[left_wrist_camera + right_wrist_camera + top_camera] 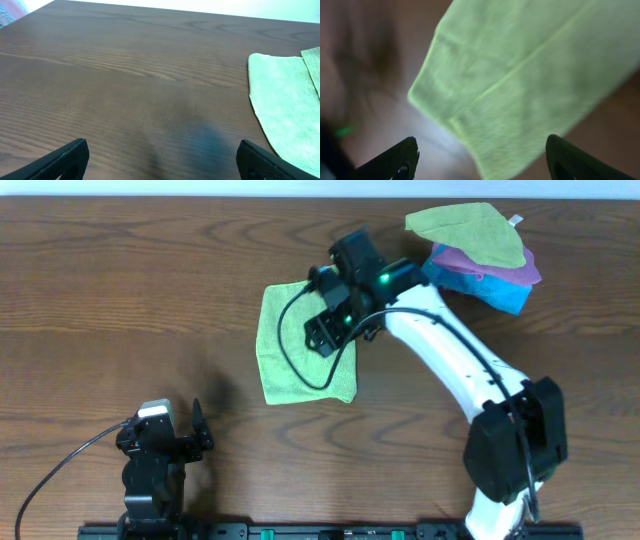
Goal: Fold the cloth
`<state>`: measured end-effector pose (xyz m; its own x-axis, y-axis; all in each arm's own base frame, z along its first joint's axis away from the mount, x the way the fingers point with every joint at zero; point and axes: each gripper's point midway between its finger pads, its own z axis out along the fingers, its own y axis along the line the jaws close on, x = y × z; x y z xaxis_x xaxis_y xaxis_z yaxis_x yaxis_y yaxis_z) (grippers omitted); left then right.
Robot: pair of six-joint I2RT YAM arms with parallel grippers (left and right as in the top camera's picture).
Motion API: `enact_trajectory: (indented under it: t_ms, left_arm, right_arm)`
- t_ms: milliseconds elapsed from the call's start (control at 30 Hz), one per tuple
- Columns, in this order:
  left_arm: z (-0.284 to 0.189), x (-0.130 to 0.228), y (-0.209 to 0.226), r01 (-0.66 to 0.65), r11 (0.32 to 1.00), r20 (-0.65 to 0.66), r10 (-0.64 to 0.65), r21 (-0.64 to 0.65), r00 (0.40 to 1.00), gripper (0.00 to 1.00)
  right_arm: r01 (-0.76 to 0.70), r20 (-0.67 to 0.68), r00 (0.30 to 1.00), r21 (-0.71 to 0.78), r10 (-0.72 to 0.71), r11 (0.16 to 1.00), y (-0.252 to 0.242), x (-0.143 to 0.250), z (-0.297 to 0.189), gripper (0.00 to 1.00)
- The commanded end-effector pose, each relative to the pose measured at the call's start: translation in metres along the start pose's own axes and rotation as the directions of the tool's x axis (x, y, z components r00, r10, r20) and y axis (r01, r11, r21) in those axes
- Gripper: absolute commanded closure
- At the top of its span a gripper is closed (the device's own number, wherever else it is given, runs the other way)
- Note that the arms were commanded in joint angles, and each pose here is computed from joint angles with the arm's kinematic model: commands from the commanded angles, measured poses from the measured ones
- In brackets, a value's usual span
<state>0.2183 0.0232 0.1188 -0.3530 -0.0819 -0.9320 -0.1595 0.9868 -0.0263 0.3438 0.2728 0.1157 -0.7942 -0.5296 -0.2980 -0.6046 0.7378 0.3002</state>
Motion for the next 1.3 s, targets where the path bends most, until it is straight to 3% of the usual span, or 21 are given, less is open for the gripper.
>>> enact_trajectory:
  t_ms: [0, 567, 1067, 1267]
  left_arm:
    - [0.003, 0.009, 0.002, -0.021, 1.0, -0.02, 0.021, -0.01, 1.0, 0.04]
    - [0.003, 0.009, 0.002, -0.021, 1.0, -0.02, 0.021, -0.01, 1.0, 0.05]
    - [0.003, 0.009, 0.002, -0.021, 1.0, -0.02, 0.021, -0.01, 1.0, 0.04]
    - [0.003, 0.009, 0.002, -0.021, 1.0, -0.02, 0.021, -0.01, 1.0, 0.04]
  right_arm:
    - [-0.018, -0.077, 0.997, -0.062, 0.014, 0.998, 0.014, 0.017, 0.024, 0.18]
    - [-0.028, -0.269, 0.963, -0.086, 0.003, 0.996, 0.019, 0.06, 0.093, 0.15]
    - [0.012, -0.298, 0.954, -0.031, -0.02, 0.999, 0.015, 0.067, 0.118, 0.21]
    - [0.026, -0.268, 0.963, -0.019, -0.03, 0.999, 0.012, 0.06, 0.121, 0.28]
